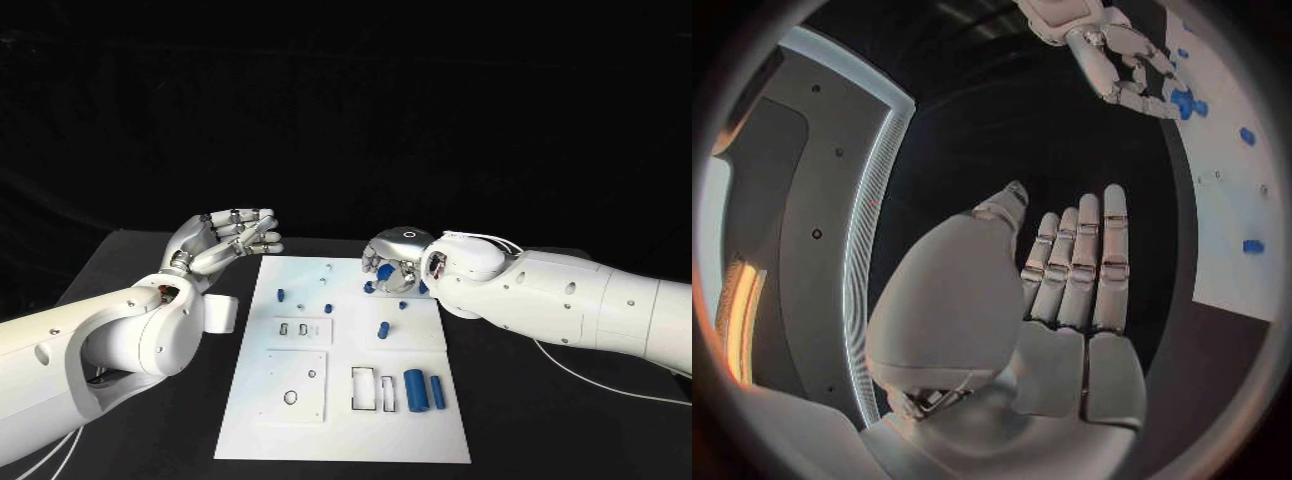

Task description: Assemble the parts on the task board

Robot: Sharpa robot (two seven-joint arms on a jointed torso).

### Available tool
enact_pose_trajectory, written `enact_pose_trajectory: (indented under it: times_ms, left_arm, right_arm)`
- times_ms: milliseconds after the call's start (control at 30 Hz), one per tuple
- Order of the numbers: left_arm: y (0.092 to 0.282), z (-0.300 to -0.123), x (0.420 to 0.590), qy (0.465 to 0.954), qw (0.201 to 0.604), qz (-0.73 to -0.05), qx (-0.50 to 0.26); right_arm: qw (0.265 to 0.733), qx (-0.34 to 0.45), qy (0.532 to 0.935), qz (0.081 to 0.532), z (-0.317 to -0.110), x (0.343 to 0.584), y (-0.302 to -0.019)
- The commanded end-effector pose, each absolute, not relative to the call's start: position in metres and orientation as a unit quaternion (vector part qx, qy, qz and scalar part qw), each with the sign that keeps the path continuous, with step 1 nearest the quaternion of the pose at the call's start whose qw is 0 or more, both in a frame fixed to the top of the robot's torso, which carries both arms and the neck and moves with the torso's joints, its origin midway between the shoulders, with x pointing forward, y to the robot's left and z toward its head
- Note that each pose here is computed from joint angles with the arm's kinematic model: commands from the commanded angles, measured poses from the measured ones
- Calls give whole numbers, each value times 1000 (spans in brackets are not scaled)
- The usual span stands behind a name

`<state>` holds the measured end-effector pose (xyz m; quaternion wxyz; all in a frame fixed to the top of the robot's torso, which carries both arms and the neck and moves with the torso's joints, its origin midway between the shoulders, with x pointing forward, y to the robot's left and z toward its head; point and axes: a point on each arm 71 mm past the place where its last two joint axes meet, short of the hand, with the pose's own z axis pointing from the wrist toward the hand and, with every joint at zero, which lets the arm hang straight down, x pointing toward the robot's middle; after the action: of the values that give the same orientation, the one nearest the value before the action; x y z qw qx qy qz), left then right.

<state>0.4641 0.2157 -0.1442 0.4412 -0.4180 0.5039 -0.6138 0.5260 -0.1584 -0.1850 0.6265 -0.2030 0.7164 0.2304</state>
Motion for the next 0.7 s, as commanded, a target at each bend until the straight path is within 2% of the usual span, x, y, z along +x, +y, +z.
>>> enact_pose_trajectory:
  times_ms: [33,700]
  left_arm:
    - [213,-142,464,505,435,-622,-411]
    - [215,-141,465,505,437,-620,-412]
  right_arm:
    - [619,-221,725,206,-189,526,-158]
    - [607,-225,734,204,-199,528,-154]
